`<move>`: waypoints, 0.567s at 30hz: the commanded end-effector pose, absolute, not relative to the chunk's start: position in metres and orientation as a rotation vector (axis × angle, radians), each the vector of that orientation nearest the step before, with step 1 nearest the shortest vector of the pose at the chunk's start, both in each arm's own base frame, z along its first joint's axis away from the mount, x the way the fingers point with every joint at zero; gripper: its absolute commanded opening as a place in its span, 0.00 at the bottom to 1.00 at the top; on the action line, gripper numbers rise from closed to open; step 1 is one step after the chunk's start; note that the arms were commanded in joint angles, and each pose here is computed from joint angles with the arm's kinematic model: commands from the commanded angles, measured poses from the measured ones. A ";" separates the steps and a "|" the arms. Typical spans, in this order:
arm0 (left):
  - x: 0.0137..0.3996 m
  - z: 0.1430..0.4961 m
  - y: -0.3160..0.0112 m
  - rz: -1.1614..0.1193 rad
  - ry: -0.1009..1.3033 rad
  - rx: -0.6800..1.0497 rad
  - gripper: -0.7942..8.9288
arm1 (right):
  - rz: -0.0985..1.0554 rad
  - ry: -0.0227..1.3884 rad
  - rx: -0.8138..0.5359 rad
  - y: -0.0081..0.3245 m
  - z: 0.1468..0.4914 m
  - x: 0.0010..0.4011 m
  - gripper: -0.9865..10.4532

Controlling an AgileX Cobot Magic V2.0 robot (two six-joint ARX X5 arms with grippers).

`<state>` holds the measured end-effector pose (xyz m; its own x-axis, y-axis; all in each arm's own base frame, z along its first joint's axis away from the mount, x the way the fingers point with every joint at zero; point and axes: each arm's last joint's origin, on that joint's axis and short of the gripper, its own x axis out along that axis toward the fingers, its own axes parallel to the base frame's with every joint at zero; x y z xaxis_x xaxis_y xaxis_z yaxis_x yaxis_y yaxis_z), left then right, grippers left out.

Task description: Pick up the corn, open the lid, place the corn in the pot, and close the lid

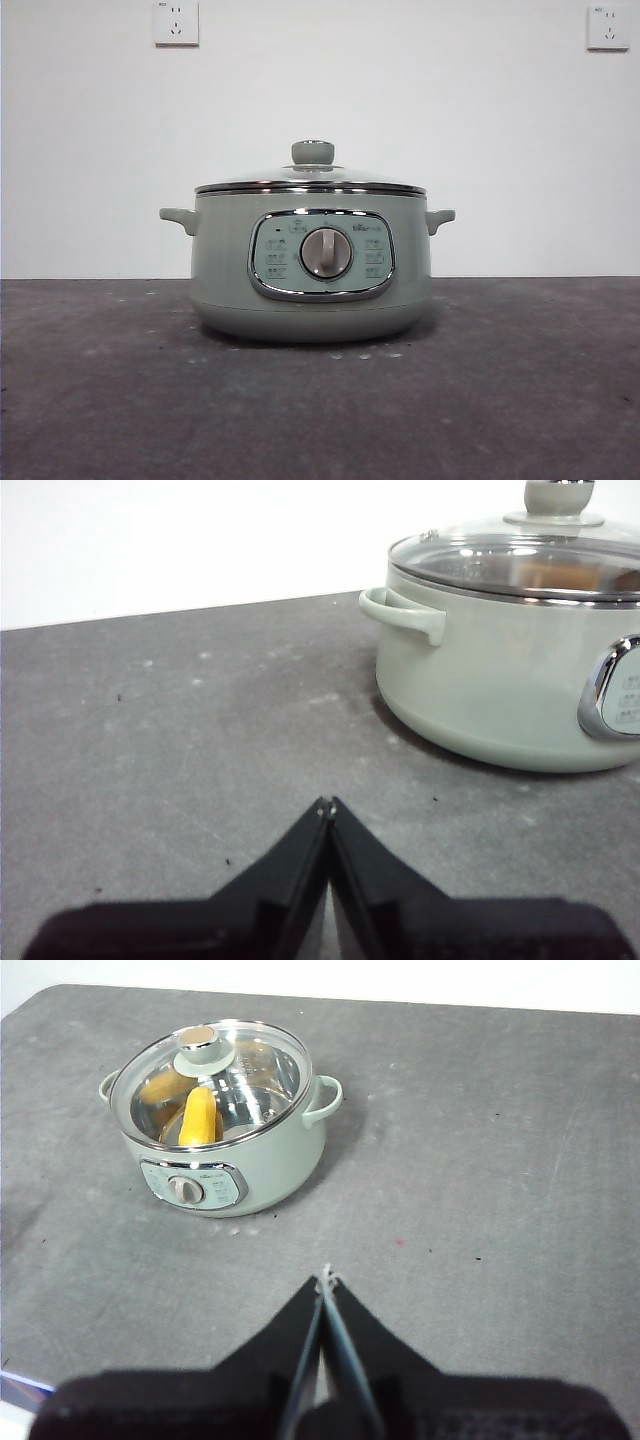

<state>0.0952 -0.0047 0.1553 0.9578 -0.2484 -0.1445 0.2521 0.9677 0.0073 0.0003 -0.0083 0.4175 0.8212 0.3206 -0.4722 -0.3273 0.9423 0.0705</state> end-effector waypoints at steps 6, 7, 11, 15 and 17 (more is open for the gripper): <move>0.097 0.149 -0.004 -0.251 0.195 0.008 0.08 | 0.336 0.526 -0.033 -0.009 0.414 0.000 0.09; 0.098 0.148 -0.004 -0.251 0.201 0.007 0.08 | 0.336 0.526 -0.033 -0.009 0.414 0.000 0.09; 0.098 0.147 -0.004 -0.251 0.218 0.004 0.08 | 0.336 0.526 -0.033 -0.009 0.414 0.000 0.09; 0.099 0.146 -0.004 -0.252 0.230 0.002 0.08 | 0.336 0.526 -0.033 -0.009 0.414 0.000 0.09; 0.099 0.146 -0.004 -0.251 0.235 0.001 0.08 | 0.332 0.521 -0.056 -0.009 0.414 0.000 0.09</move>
